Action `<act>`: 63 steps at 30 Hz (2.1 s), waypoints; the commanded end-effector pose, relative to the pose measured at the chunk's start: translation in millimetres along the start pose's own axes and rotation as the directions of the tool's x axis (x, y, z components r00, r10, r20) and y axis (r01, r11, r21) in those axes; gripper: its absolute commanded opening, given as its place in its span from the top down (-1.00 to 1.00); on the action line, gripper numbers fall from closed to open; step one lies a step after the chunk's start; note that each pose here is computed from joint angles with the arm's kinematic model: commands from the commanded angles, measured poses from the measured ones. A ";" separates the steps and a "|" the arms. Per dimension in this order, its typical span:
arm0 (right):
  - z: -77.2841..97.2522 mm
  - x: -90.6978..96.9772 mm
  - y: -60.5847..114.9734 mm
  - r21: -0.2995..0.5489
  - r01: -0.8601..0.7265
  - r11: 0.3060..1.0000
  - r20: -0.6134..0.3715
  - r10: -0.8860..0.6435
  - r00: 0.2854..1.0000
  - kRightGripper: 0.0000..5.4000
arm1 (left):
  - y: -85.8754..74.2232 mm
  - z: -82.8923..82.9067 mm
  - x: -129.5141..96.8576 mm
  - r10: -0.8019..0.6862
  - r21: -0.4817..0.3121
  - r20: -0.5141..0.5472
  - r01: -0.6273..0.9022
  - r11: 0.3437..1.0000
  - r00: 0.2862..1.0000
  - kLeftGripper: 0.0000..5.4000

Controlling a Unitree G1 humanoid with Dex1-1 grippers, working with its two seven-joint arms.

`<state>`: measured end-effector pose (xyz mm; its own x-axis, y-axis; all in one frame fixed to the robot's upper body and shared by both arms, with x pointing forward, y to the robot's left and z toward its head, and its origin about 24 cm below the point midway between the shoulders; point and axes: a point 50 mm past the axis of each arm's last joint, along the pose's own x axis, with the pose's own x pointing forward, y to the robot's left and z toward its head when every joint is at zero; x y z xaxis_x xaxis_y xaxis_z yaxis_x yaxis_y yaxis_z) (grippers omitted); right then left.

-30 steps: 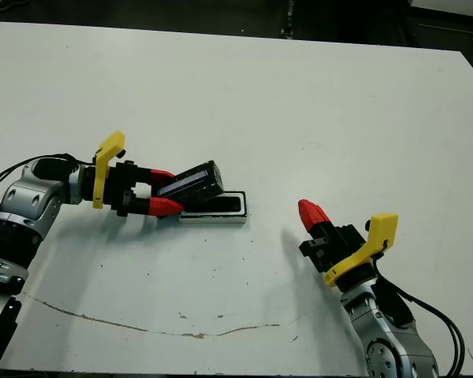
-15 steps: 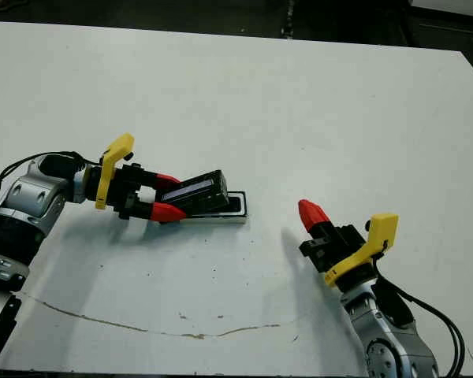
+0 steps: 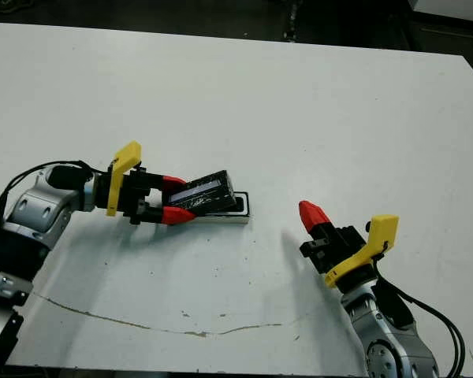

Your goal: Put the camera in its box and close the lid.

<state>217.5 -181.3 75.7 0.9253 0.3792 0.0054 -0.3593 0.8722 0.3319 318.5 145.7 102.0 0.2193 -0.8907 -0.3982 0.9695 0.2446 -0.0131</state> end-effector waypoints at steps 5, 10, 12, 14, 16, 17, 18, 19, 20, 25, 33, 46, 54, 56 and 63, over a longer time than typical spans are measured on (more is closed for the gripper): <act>-0.8 -3.4 -4.7 -0.005 0.014 1.000 -0.005 -0.014 1.000 1.00 | -26.5 -16.5 32.8 -0.075 -0.106 -0.142 0.060 0.993 0.987 -0.17; -0.9 -3.1 -5.0 0.007 0.012 1.000 -0.004 -0.012 1.000 1.00 | -29.6 -14.4 39.4 -0.102 -0.096 -0.163 0.087 0.992 0.981 -0.17; -1.2 -3.1 -5.1 0.009 0.014 1.000 -0.002 -0.014 1.000 1.00 | -28.9 -15.6 41.8 -0.111 -0.101 -0.167 0.095 0.990 0.980 -0.17; -1.3 -3.4 -5.1 -0.001 0.019 1.000 -0.001 -0.019 1.000 1.00 | -27.3 -17.1 44.6 -0.122 -0.097 -0.176 0.106 0.990 0.977 -0.17; -1.6 -3.5 -5.0 -0.004 0.018 1.000 -0.003 -0.019 1.000 1.00 | -24.7 -17.8 47.8 -0.142 -0.077 -0.189 0.130 0.989 0.972 -0.17; -1.7 -3.6 -4.9 -0.001 0.020 1.000 -0.005 -0.020 1.000 1.00 | -22.9 -18.0 49.8 -0.158 -0.063 -0.189 0.149 0.987 0.969 -0.17; -1.9 -3.5 -5.0 0.000 0.019 1.000 -0.005 -0.019 1.000 1.00 | -21.1 -18.2 51.5 -0.175 -0.044 -0.187 0.169 0.985 0.967 -0.17; -2.0 -3.4 -5.1 0.001 0.017 1.000 -0.004 -0.017 1.000 1.00 | -19.1 -18.9 53.5 -0.191 -0.032 -0.180 0.188 0.982 0.965 -0.17; -2.0 -3.3 -5.3 0.001 0.014 1.000 -0.003 -0.014 1.000 1.00 | -17.3 -19.7 55.6 -0.206 -0.021 -0.173 0.206 0.978 0.963 -0.17; -1.7 -3.6 -5.2 0.003 0.025 1.000 -0.006 -0.025 1.000 1.00 | -9.7 -23.8 65.9 -0.240 0.029 -0.164 0.248 0.968 0.957 -0.17; -1.7 -3.7 -5.9 0.011 0.025 1.000 -0.006 -0.025 1.000 1.00 | -9.4 -22.9 80.3 -0.289 0.035 -0.152 0.297 0.954 0.945 -0.17; -2.4 -3.5 -6.5 0.010 0.019 1.000 0.004 -0.019 1.000 1.00 | -19.2 -5.4 91.1 -0.200 0.169 -0.274 0.252 0.953 0.941 -0.34; -1.8 -3.6 -6.1 0.002 0.017 1.000 0.004 -0.017 1.000 1.00 | -20.1 -3.9 83.8 -0.174 0.230 -0.272 0.239 0.943 0.946 -0.70; -1.8 -3.6 -6.1 0.000 0.022 1.000 0.000 -0.022 1.000 1.00 | -18.8 -3.0 81.9 -0.174 0.214 -0.261 0.232 0.949 0.950 -0.79; -0.8 -3.7 -5.8 -0.004 0.019 1.000 0.002 -0.019 1.000 1.00 | -12.2 0.7 68.4 -0.134 0.186 -0.220 0.177 0.967 0.966 -1.00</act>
<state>217.8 -183.9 73.5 0.9289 0.3702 0.0094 -0.3514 0.8733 0.3375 335.8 85.8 104.4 0.1343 -0.8293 -0.5424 0.9821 0.0384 0.1845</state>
